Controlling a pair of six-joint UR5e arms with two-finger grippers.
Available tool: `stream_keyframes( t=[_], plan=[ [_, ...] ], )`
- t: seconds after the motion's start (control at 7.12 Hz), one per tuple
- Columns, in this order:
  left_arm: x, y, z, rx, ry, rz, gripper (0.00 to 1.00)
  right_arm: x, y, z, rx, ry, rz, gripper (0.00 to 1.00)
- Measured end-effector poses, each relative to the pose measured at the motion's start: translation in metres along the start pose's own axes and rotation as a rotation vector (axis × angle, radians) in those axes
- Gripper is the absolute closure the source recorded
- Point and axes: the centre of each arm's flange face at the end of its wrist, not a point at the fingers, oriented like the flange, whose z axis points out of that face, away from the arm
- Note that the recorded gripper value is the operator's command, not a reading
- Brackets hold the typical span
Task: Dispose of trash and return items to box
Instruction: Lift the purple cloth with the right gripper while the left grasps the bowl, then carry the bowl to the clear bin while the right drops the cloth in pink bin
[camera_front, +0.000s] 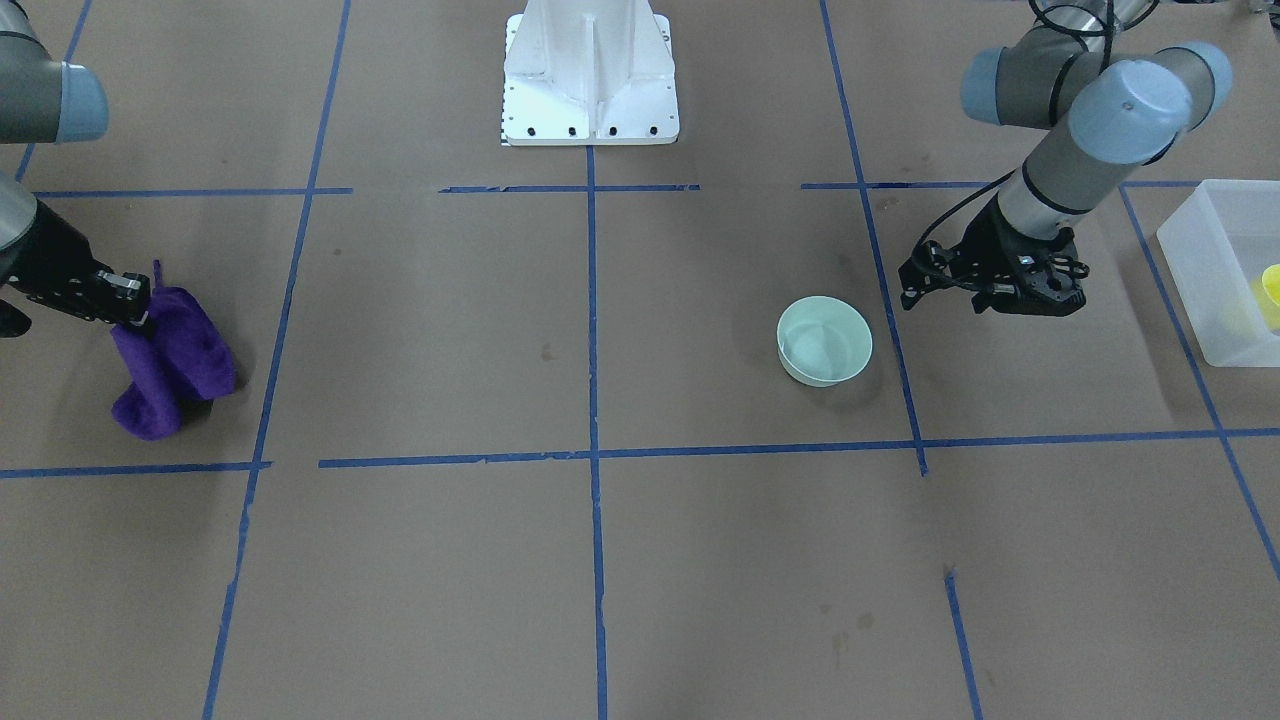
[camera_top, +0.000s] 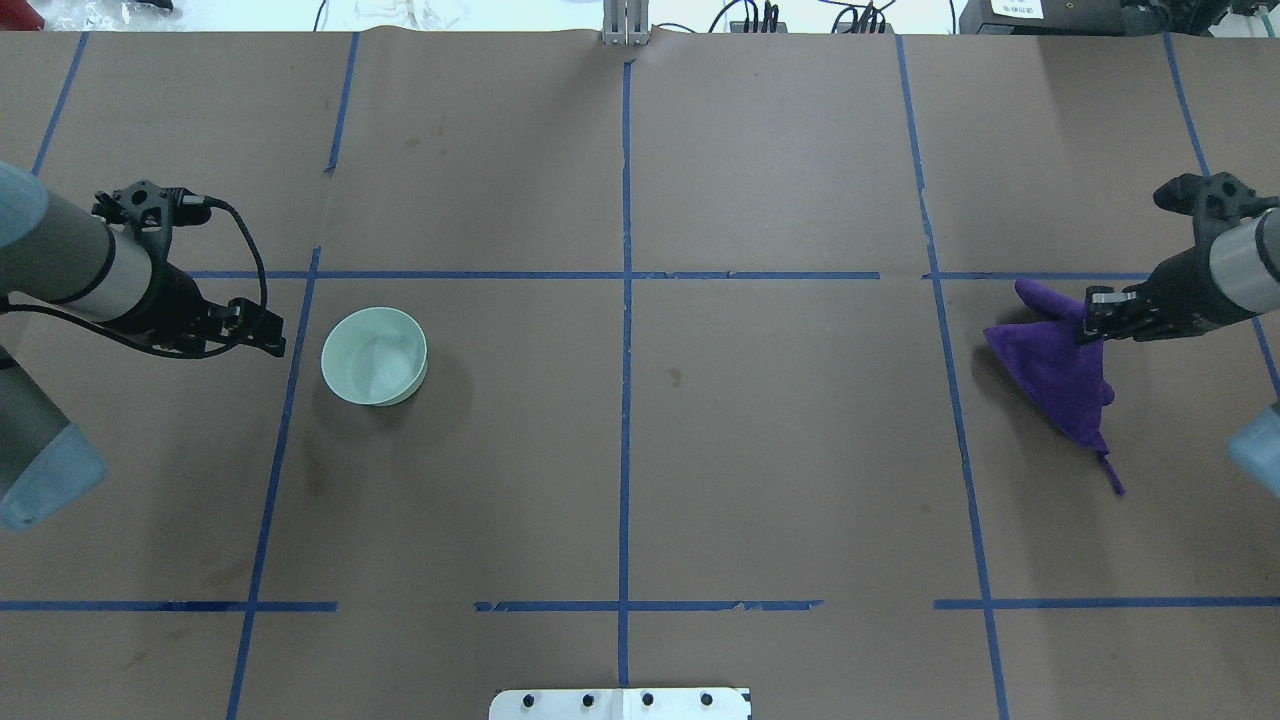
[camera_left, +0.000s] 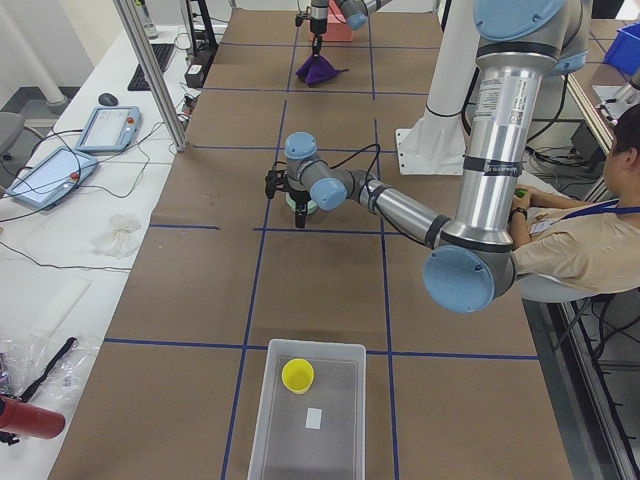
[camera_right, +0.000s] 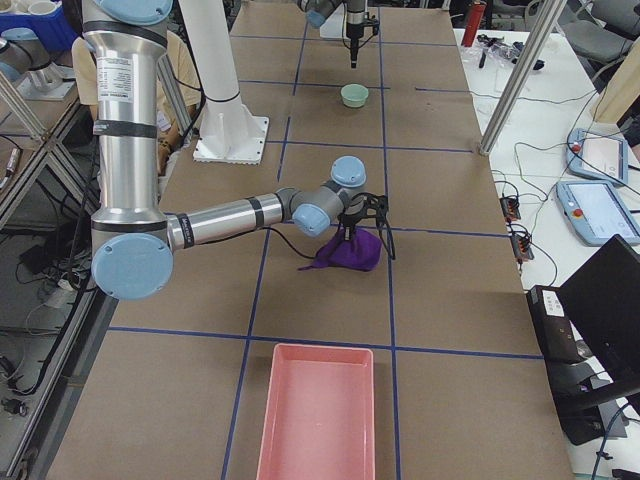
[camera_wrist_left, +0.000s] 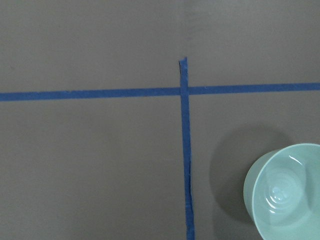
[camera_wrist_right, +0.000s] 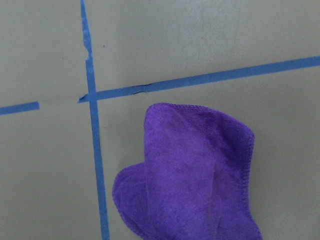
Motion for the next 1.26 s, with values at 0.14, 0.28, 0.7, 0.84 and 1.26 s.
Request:
stream_keyframes(
  t=[0.14, 0.28, 0.7, 0.84, 1.26],
  plan=[
    [0.01, -0.001, 0.018, 0.007, 0.027, -0.01, 0.02, 0.016, -0.017, -0.046, 0.043, -0.049, 0.043, 1.0],
    [0.022, -0.004, 0.031, 0.007, 0.046, -0.018, 0.04, 0.034, -0.032, -0.092, 0.094, -0.095, 0.086, 1.0],
    [0.056, -0.001, 0.068, 0.001, 0.036, -0.031, 1.0, 0.097, -0.049, -0.175, 0.222, -0.117, 0.089, 1.0],
    [0.059, 0.002, 0.074, 0.004, 0.029, -0.03, 1.0, 0.122, -0.049, -0.191, 0.243, -0.091, 0.067, 1.0],
    [0.06, 0.004, 0.069, 0.015, 0.031, -0.028, 1.0, 0.182, -0.034, -0.213, 0.265, -0.022, 0.002, 1.0]
  ],
)
